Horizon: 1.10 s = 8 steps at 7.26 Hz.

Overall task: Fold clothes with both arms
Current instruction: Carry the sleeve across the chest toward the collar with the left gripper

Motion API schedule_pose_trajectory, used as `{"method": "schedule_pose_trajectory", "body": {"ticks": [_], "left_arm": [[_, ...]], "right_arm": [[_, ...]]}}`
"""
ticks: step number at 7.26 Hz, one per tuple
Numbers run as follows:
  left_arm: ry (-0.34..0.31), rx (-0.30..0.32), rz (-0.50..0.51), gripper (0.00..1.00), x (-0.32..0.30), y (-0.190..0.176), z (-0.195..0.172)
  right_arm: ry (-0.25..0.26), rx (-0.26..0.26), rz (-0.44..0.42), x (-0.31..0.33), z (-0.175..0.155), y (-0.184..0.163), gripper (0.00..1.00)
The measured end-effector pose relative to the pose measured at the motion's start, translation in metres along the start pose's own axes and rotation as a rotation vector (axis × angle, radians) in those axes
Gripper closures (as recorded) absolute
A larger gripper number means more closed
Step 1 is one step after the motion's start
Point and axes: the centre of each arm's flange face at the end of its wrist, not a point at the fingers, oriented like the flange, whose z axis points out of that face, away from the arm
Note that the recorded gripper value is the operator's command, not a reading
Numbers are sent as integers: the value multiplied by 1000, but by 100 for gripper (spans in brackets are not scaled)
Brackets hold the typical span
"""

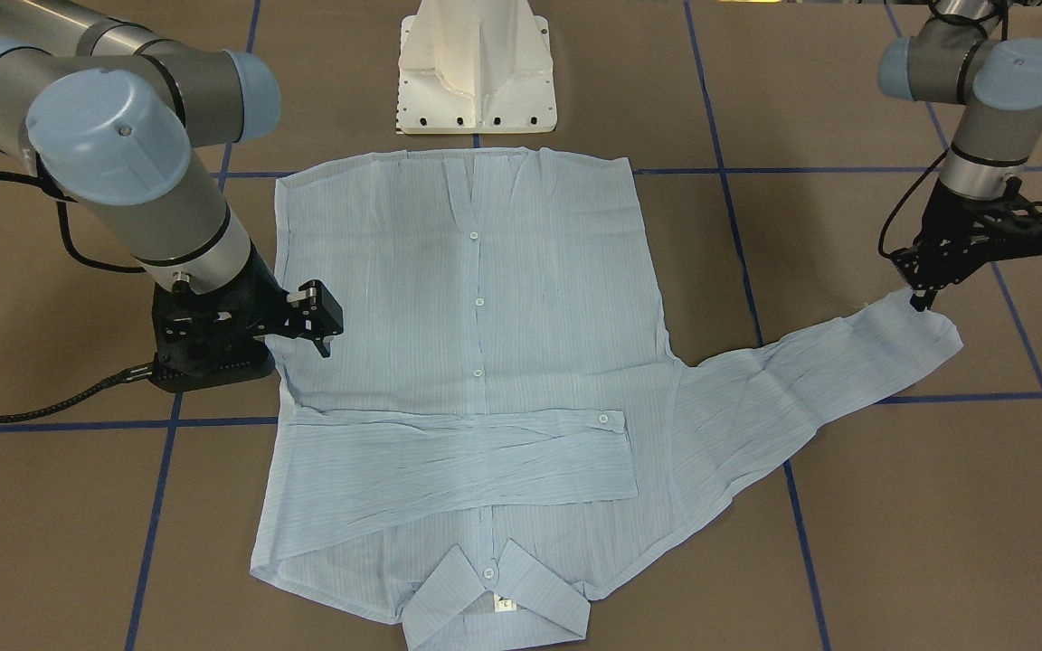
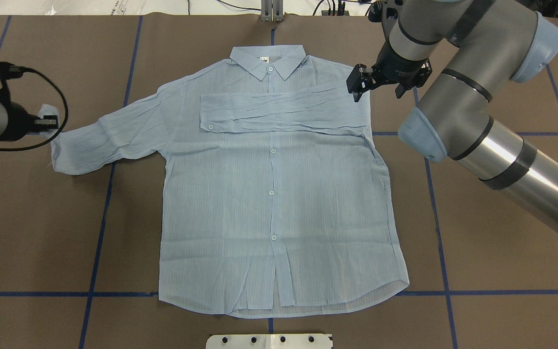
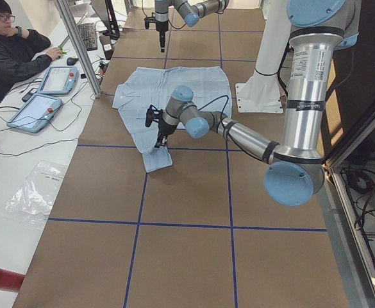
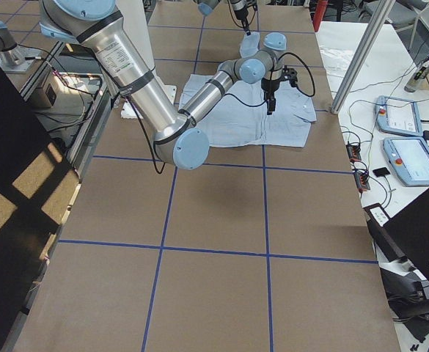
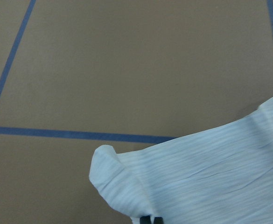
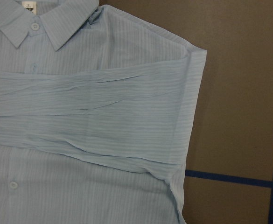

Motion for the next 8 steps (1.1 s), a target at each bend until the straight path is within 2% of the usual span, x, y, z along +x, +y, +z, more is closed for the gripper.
{"method": "schedule_pose_trajectory", "body": {"ticks": [2, 3, 5, 6, 7, 8], "left_arm": [[33, -23, -95, 100, 121, -56, -25], [82, -50, -167, 100, 182, -75, -30], [277, -92, -334, 100, 300, -109, -35], [374, -123, -394, 100, 344, -111, -30], [431, -154, -420, 100, 374, -103, -26], [458, -175, -423, 100, 391, -93, -24]], "right_arm": [[14, -4, -16, 25, 4, 6, 0], [19, -4, -28, 35, 5, 9, 0], [25, -4, -34, 48, 6, 12, 0], [27, -3, -33, 51, 6, 13, 0], [29, -3, -31, 53, 6, 12, 0], [32, -3, -29, 55, 7, 13, 0]]}}
